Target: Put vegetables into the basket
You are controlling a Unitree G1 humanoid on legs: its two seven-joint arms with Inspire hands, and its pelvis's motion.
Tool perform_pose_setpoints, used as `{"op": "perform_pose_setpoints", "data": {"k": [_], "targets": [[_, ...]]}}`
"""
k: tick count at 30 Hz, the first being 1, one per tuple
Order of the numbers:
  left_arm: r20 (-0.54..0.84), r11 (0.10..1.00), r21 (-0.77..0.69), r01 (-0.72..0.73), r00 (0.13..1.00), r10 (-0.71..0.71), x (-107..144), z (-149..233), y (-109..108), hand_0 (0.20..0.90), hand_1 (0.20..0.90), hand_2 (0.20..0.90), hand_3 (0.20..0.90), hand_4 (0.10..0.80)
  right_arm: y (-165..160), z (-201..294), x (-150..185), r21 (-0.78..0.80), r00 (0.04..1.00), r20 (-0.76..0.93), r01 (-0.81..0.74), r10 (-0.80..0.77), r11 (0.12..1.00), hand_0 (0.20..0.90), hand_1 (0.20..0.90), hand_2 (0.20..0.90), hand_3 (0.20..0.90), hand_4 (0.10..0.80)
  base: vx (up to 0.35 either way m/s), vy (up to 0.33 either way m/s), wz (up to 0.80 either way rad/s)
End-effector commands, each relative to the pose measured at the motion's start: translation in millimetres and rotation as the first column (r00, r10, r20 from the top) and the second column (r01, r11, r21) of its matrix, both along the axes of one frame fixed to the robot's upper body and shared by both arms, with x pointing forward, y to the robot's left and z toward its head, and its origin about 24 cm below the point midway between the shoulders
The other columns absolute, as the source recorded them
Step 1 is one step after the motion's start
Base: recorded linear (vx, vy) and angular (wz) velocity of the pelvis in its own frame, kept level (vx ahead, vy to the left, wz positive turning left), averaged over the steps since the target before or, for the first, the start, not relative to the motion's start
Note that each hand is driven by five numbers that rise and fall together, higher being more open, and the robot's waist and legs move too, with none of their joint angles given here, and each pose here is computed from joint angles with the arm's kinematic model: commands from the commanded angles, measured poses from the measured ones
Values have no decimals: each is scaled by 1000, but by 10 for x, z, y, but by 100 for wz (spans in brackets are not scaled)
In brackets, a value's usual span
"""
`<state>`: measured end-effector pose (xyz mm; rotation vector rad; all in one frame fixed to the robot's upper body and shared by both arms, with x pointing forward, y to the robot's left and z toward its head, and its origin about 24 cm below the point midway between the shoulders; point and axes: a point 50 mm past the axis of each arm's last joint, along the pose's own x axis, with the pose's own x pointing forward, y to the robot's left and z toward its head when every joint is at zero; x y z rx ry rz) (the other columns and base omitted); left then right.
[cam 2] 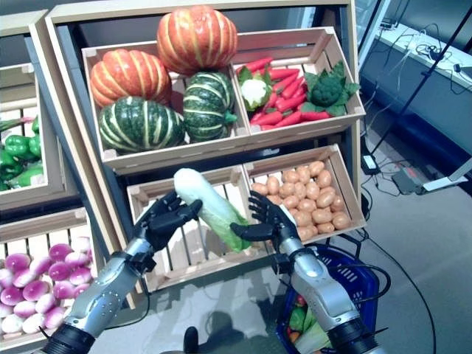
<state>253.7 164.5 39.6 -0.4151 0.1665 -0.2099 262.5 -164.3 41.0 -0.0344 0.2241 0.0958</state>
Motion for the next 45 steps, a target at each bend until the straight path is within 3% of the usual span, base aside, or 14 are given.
{"op": "perform_pose_setpoints", "data": {"k": [1, 7, 10, 15, 22, 33, 45], "targets": [[237, 998, -68, 10, 971, 6, 203, 520, -101, 300, 300, 300, 300, 400, 142, 525, 155, 28, 961, 267, 71, -76, 997, 900, 900, 900, 900, 800, 0, 0, 0], [232, 997, -70, 18, 973, -2, 231, 552, -117, 300, 300, 300, 300, 400, 254, 482, 183, 36, 978, 206, 22, -29, 999, 900, 900, 900, 900, 800, 0, 0, 0], [230, 997, -68, 24, 973, -8, 233, 560, -94, 300, 300, 300, 300, 400, 367, 397, 145, 47, 982, 112, -155, 149, 987, 900, 900, 900, 900, 800, 0, 0, 0], [229, 997, -58, 49, 973, -35, 230, 540, -50, 300, 300, 300, 300, 400, 503, 283, 24, 187, 890, 10, -449, 455, 874, 900, 900, 900, 900, 800, 0, 0, 0], [214, 996, -51, 78, 975, -65, 234, 479, -47, 300, 300, 300, 300, 400, 565, 274, -37, 384, 779, 36, -589, 626, 711, 900, 900, 900, 900, 800, 20, -17, 6], [205, 992, -63, 110, 974, -95, 214, 451, 10, 300, 300, 300, 300, 400, 399, 438, -50, 423, 730, 131, -653, 671, 628, 900, 900, 900, 900, 800, 0, 0, 0], [204, 993, -71, 91, 976, -75, 204, 436, 36, 300, 300, 300, 300, 400, 273, 406, -34, 313, 812, 119, -578, 572, 754, 900, 900, 900, 900, 800, 0, 0, 0]]}}
